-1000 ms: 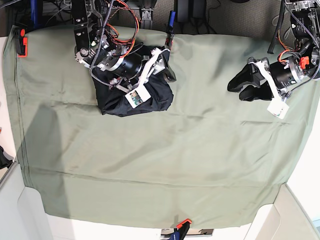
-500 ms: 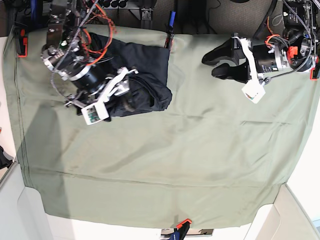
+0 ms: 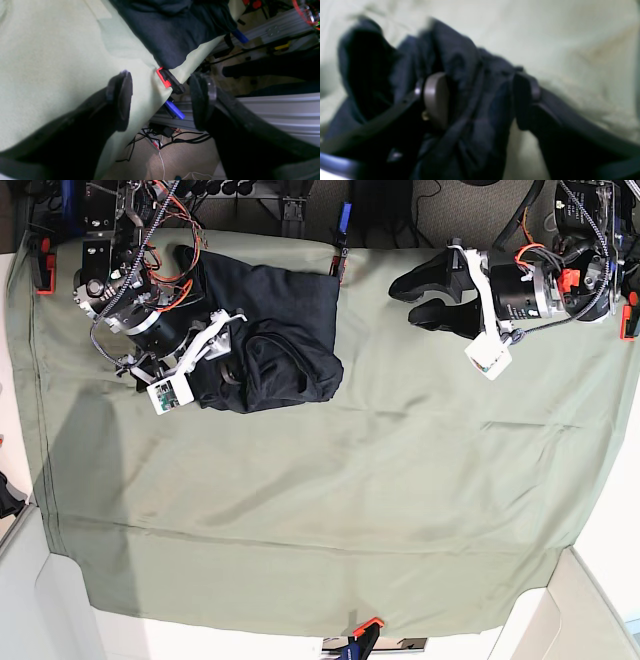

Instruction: Fold the T-shirt properly

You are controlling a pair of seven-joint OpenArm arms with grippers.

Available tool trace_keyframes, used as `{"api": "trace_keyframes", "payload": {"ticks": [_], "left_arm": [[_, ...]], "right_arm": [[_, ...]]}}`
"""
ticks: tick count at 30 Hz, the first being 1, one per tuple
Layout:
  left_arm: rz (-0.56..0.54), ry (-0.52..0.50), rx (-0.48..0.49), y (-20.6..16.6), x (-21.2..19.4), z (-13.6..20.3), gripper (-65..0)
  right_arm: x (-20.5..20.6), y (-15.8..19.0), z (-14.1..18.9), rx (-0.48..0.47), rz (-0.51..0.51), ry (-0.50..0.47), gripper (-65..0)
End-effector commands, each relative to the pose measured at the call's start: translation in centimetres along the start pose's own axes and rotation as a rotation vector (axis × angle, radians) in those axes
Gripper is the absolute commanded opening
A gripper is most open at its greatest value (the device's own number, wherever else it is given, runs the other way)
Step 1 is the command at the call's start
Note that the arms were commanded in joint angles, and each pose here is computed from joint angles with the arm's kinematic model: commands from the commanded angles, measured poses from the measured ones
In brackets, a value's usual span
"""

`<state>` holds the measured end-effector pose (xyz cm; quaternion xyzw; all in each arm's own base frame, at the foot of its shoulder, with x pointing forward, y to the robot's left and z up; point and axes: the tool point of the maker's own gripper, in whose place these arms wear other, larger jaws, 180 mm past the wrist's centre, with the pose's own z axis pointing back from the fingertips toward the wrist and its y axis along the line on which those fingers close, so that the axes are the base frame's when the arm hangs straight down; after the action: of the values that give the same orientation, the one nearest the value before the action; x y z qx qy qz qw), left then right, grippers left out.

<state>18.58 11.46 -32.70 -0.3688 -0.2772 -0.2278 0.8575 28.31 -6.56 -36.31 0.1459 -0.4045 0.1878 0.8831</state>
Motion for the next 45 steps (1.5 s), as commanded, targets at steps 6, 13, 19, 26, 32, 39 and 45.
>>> {"api": "trace_keyframes", "payload": {"ticks": [6,13,19,26,32,39,45], "left_arm": [[-0.032,-0.019,0.005,0.0,0.8,0.4,-26.4],[-0.033,-0.021,0.005,0.0,0.9,0.4,-26.4],[-0.033,-0.021,0.004,0.0,0.9,0.4,-26.4],[-0.021,-0.054,-0.031,-0.7,1.4,0.5,-26.4],[-0.017,-0.068,-0.048,-1.0,1.8,0.5,-26.4],[-0.021,-0.065,-0.044,-0.9,1.8,0.6,-26.4],[-0.025,-0.093,-0.018,-0.2,2.5,1.4,-26.4]], "right_arm": [[3.0,1.2,0.9,0.065,-0.017,-0.096,-65.0],[4.3,4.3,3.5,0.176,-0.018,-0.138,-65.0],[3.0,7.4,6.6,0.256,-0.044,-0.140,-65.0],[-0.3,8.8,7.4,0.277,-0.095,-0.059,-65.0],[-1.3,9.7,7.7,0.323,-0.118,-0.007,-65.0],[-1.8,10.2,7.9,0.347,-0.124,0.017,-36.9],[0.1,11.0,8.3,0.411,-0.147,-0.058,-37.0]]}}
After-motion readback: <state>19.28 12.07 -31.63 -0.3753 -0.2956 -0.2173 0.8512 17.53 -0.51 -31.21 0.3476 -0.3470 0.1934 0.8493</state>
